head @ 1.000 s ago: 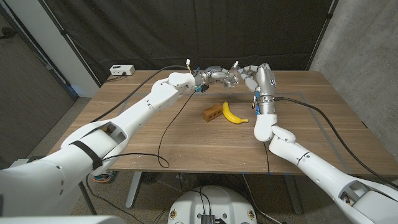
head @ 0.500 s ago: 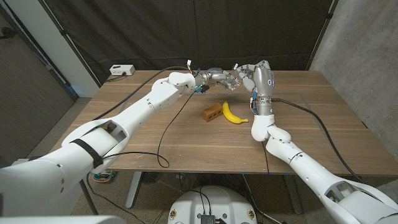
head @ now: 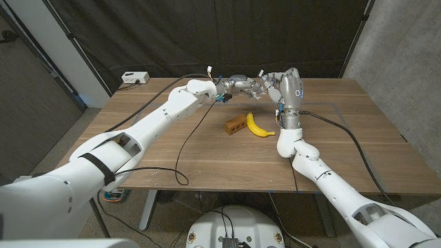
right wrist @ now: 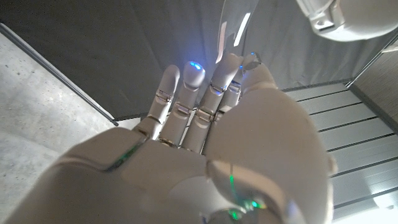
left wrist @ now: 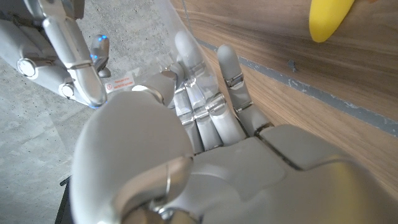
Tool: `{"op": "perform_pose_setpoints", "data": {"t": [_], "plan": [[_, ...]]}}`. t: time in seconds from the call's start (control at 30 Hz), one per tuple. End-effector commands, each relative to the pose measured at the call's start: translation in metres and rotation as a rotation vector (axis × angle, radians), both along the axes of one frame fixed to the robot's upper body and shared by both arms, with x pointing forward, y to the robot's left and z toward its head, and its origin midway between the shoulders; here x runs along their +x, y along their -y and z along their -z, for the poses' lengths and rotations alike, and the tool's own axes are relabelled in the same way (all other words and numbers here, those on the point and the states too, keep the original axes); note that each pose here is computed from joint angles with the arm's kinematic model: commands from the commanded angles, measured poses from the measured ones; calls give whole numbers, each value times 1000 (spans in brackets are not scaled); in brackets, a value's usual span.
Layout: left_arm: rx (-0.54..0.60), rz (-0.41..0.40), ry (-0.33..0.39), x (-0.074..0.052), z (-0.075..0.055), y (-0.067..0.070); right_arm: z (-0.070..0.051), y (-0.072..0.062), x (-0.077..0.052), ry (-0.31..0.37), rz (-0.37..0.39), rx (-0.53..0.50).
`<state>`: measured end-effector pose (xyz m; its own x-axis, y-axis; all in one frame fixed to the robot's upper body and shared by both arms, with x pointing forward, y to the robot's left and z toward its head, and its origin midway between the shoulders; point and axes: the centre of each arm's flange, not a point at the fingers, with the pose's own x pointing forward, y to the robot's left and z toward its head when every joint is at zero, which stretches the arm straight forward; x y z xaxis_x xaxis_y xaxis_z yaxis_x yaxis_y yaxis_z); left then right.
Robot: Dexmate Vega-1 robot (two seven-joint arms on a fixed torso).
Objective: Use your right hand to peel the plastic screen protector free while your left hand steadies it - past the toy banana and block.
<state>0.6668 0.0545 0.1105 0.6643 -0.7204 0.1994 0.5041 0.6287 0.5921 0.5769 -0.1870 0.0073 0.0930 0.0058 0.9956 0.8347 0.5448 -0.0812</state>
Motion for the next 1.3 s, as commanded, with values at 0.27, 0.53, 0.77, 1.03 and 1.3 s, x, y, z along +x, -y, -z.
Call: {"op": "perform_pose_setpoints", "data": {"t": [0.27, 0.53, 0.77, 1.03, 1.3], "plan": [[-13, 1, 3, 5, -1, 0, 5, 10, 0, -15, -60, 108], [-16, 3, 5, 6, -3, -1, 2, 8, 4, -48, -37, 72], [-4, 9, 2, 8, -2, 0, -1, 4, 8, -44, -37, 62], [-4, 6, 8, 8, -3, -1, -3, 5, 11, -50, -40, 63], [-5, 7, 11, 9, -4, 0, -3, 7, 12, -44, -37, 85]]}}
